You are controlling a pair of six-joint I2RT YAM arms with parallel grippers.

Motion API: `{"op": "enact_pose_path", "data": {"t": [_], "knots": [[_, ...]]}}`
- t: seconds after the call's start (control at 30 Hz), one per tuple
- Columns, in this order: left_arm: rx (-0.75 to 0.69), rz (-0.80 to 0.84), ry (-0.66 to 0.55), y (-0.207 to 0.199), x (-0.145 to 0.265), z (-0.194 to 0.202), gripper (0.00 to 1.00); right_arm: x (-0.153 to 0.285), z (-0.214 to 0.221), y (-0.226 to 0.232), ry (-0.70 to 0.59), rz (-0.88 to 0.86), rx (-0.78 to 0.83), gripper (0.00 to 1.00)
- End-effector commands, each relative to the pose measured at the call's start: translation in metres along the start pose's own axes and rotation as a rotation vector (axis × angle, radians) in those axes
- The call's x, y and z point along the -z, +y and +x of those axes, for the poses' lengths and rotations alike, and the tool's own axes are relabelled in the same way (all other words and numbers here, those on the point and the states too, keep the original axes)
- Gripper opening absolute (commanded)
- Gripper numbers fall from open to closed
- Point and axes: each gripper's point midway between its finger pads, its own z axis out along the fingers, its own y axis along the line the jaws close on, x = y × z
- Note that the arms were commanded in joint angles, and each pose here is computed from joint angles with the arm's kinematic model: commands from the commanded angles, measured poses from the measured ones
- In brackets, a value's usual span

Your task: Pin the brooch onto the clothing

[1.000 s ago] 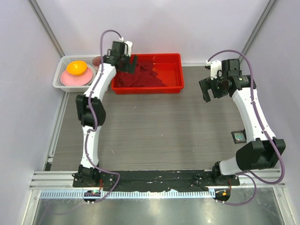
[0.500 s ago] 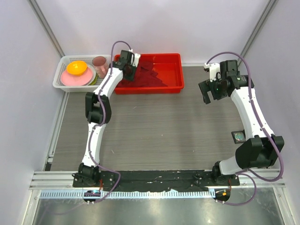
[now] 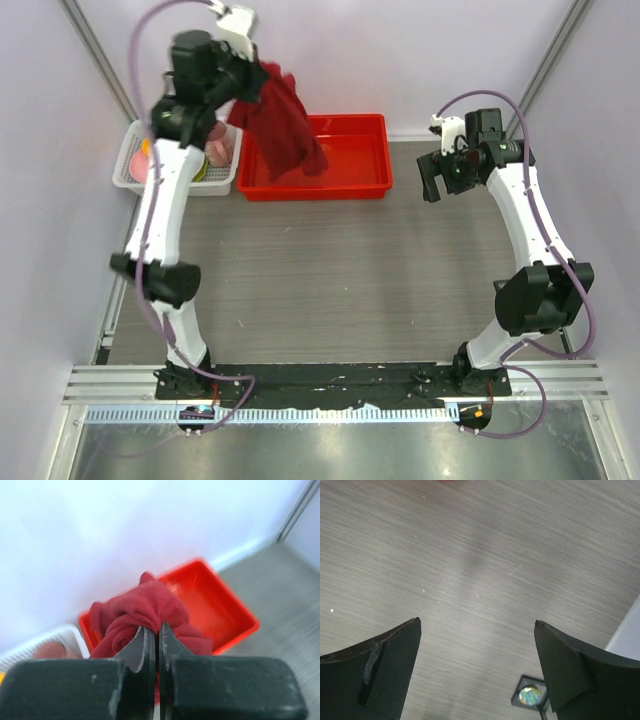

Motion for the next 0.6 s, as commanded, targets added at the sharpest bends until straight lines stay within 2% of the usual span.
{"op": "enact_pose_path", "data": {"t": [0.0,0.1,0.2,0.23,0.27,0.3,0.33,0.37,0.4,0.43,0.5,0.57], "knots": [[-0.077,0.054,-0.37,-0.028,0.121,-0.132,0.0,0.008,-0.036,0.006,-0.101,-0.052,-0.031,0.98],[-0.092,0.178,-0.373,-0.059,0.157,-0.133,0.0,0.009,-0.047,0.01,-0.127,-0.088,-0.04,0.98],[-0.145,0.265,-0.258,-0.089,0.163,-0.097,0.0,0.007,-0.047,0.016,-0.125,-0.119,-0.044,0.98],[-0.148,0.33,-0.146,-0.112,0.154,-0.062,0.0,0.006,-0.046,0.017,-0.121,-0.128,-0.042,0.98],[-0.155,0.373,-0.095,-0.128,0.154,-0.046,0.0,0.005,-0.044,0.017,-0.113,-0.131,-0.041,0.99],[-0.18,0.42,-0.033,-0.144,0.149,-0.023,0.06,0.003,-0.039,0.018,-0.094,-0.134,-0.041,0.99],[-0.203,0.519,0.077,-0.181,0.15,0.011,0.19,0.002,-0.036,0.018,-0.086,-0.135,-0.029,1.0],[-0.227,0.538,0.197,-0.194,0.142,0.05,0.36,0.002,-0.033,0.019,-0.077,-0.138,-0.018,1.0],[-0.296,0.584,0.28,-0.209,0.135,0.079,0.82,0.001,-0.025,0.022,-0.049,-0.151,-0.012,1.0],[-0.344,0.642,0.397,-0.228,0.146,0.11,0.99,0.001,-0.02,0.022,-0.038,-0.158,0.016,1.0],[-0.36,0.694,0.514,-0.234,0.149,0.137,1.0,-0.001,-0.006,0.028,0.0,-0.183,0.03,1.0],[-0.264,0.73,0.535,-0.214,0.158,0.137,1.0,-0.001,0.006,0.032,0.02,-0.205,0.059,1.0]]}}
